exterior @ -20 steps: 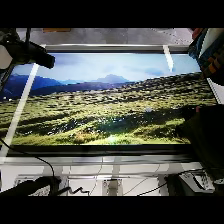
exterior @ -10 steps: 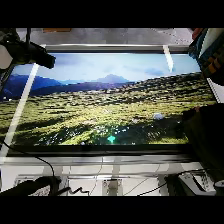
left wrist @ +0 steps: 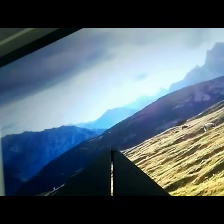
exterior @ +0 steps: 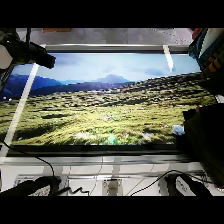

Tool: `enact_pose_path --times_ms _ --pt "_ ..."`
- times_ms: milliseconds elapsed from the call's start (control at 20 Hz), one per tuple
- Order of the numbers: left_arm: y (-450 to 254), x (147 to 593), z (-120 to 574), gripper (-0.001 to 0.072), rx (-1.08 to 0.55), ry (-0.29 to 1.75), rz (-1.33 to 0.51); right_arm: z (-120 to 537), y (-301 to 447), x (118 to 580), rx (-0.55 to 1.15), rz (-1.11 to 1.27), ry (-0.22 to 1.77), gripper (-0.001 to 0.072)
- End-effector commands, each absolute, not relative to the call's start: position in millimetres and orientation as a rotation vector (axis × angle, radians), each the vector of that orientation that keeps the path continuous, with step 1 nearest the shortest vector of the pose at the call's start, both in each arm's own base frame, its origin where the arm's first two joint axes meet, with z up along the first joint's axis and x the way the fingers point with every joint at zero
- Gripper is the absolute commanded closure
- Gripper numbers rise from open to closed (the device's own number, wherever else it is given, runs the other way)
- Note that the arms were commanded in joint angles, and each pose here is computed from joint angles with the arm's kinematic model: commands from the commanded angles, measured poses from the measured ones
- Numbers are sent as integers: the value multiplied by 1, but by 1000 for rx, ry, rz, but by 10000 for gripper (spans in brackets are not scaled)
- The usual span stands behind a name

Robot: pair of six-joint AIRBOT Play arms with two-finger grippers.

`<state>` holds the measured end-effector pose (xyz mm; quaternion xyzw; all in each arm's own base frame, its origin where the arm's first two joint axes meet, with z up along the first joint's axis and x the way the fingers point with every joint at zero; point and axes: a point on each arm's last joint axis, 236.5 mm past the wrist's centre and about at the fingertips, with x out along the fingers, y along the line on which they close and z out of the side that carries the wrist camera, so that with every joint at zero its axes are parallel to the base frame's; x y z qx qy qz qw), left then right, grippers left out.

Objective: Fold the clothes and pants, and hang the long-sleeved shirts on hangers.

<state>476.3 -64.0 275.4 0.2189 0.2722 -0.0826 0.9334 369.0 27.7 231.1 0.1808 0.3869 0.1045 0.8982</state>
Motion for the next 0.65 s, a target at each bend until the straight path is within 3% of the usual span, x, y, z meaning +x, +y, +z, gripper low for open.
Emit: enact_pose_path --times_ms 0,100,200,350,600 --pt "-64 476 276 698 448 556 -168 242 132 368 54 487 704 698" --pt "-64 476 276 698 448 556 -168 231 142 362 -168 514 703 698" --pt "-64 476 276 698 448 556 -168 225 123 367 -281 439 708 698" --pt "-64 476 276 698 448 556 -168 227 76 382 -223 246 720 698" --pt "-64 476 276 698 448 556 -168 221 65 376 -140 215 768 697"
